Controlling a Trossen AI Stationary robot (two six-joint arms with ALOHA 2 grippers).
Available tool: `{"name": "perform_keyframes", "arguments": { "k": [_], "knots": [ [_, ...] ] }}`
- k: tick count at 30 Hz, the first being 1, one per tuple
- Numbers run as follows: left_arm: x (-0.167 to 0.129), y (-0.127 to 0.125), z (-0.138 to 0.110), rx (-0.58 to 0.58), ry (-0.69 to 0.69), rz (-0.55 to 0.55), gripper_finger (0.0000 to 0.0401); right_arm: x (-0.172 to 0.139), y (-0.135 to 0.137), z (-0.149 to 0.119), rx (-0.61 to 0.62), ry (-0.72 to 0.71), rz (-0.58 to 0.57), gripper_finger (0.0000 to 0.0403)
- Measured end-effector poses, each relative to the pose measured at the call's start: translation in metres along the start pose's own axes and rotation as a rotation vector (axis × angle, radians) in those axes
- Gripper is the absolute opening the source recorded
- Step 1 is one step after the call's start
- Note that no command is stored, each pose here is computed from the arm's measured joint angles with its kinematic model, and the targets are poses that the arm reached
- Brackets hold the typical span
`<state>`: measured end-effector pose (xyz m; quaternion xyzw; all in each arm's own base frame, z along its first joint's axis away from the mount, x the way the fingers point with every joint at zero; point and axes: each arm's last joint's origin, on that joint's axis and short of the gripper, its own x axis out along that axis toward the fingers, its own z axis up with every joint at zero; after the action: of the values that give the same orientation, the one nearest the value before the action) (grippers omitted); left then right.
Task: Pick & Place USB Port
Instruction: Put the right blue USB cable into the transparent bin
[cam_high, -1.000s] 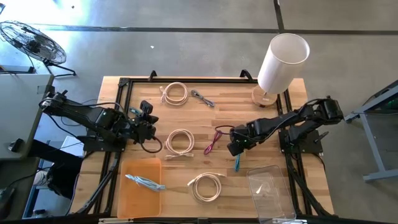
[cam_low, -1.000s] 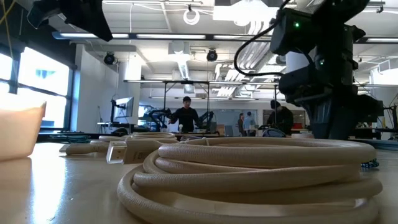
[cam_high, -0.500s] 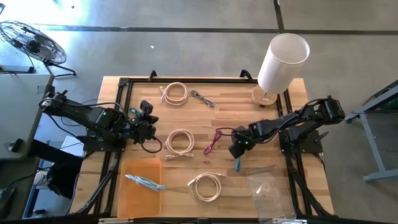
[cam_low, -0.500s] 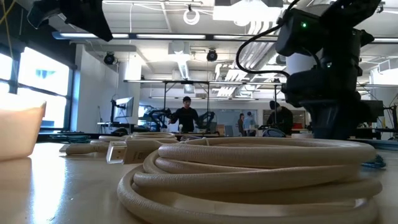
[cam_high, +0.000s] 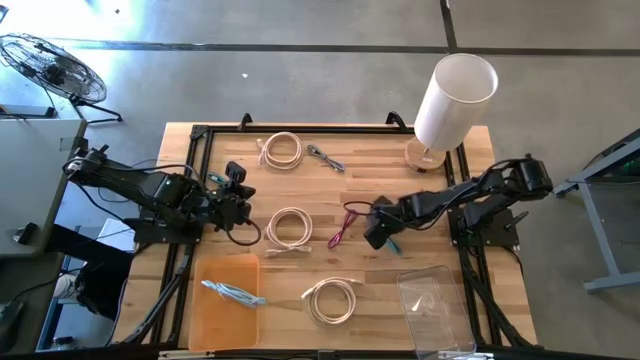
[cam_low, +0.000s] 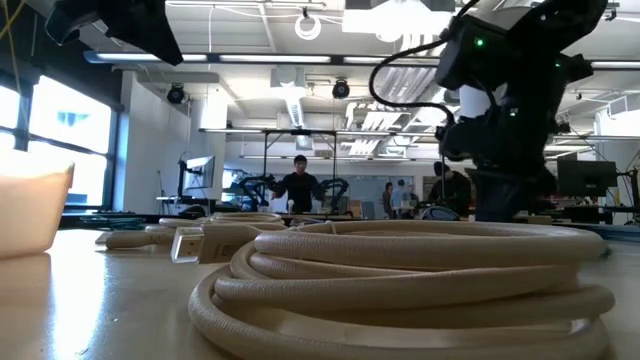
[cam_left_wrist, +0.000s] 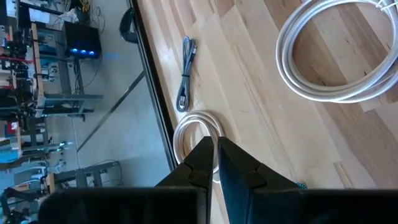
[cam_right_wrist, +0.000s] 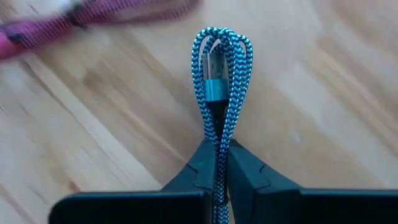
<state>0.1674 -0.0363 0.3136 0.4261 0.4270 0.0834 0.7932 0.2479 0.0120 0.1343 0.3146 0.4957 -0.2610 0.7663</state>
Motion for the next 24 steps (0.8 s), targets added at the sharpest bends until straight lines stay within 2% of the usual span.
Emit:
{"name": "perform_keyframes", "arguments": {
  "k": [9, 17, 20, 24],
  "knots": [
    [0.0, 0.0, 0.0, -0.002, -0.006, -0.012, 0.0019, -0.006, 0.019, 0.02, -0.162, -0.162, 0.156, 0.0008],
    [0.0, 0.0, 0.0, -0.022, -0.005, -0.012, 0.0019, -0.046, 0.065, 0.05, -0.356, -0.249, 0.307, 0.0008],
    [0.0, 0.0, 0.0, -0.024, -0.005, -0.011, 0.0019, -0.073, 0.085, 0.05, -0.398, -0.198, 0.273, 0.0008],
    [0.0, 0.0, 0.0, -0.024, -0.005, -0.011, 0.0019, -0.12, 0.101, 0.041, -0.374, -0.131, 0.1, 0.0008]
  ]
}}
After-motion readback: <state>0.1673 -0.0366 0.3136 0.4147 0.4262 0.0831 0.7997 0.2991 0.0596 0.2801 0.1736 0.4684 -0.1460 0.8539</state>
